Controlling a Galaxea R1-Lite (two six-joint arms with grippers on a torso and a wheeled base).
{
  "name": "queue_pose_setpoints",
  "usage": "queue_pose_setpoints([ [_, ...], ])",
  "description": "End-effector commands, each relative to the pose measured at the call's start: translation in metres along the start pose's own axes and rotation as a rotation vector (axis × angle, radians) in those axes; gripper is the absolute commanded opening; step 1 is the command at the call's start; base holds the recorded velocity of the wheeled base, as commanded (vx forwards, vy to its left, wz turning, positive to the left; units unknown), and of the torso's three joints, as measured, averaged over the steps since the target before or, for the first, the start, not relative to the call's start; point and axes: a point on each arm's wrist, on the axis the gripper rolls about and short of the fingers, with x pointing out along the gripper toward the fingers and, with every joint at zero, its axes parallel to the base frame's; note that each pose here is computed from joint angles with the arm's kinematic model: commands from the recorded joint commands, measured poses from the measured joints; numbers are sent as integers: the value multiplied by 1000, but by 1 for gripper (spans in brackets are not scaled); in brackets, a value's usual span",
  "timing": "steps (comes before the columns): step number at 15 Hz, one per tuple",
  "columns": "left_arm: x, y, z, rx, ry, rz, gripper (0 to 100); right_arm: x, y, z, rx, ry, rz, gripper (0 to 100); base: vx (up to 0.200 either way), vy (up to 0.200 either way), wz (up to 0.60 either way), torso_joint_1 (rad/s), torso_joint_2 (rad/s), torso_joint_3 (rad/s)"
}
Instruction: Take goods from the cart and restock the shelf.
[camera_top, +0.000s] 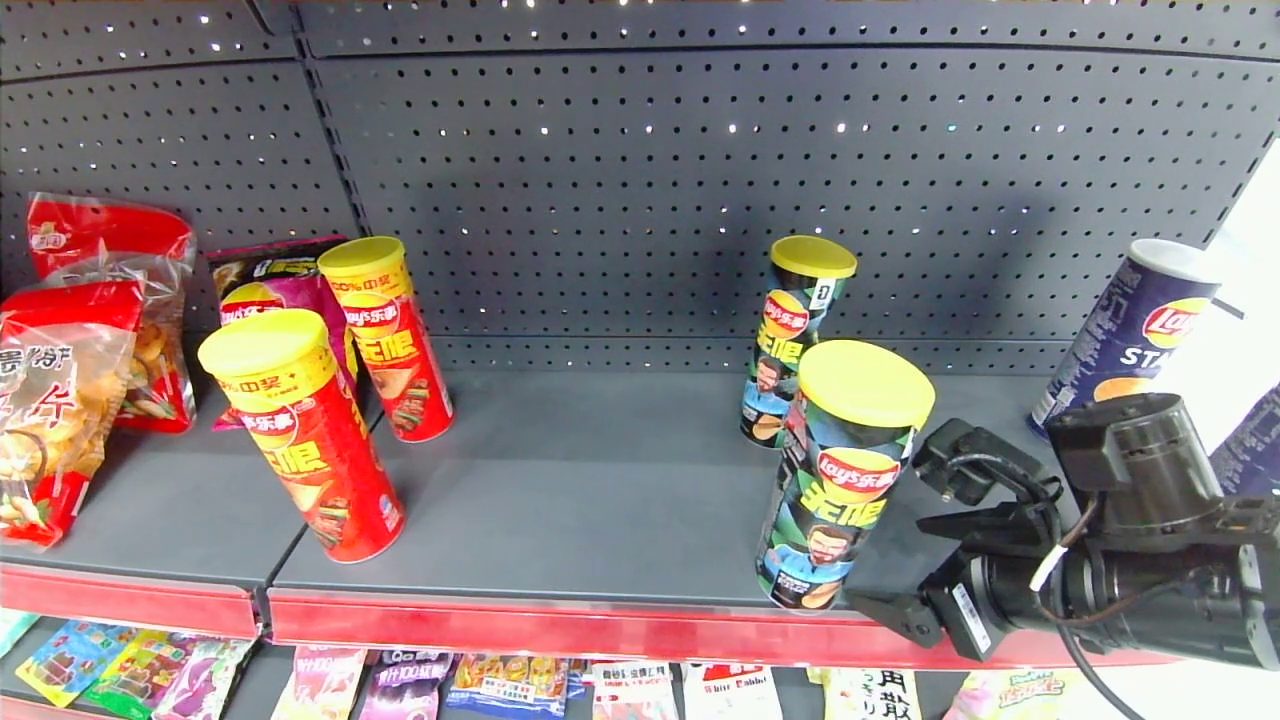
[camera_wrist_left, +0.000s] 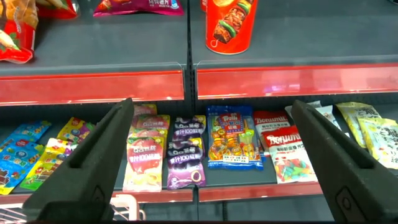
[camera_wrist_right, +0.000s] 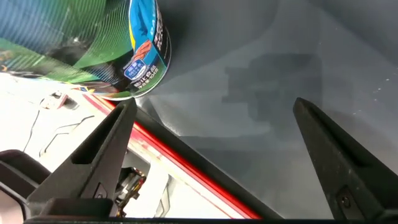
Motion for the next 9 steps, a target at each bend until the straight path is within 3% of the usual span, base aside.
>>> queue_pose_setpoints([
  [1, 0, 0, 0, 0, 1, 1, 100, 2, 2, 0, -5, 7, -3, 100, 0, 0, 0, 0, 0, 0],
  [9, 0, 0, 0, 0, 1, 1, 100, 9, 3, 4, -9, 16, -4, 100, 0, 0, 0, 0, 0, 0],
])
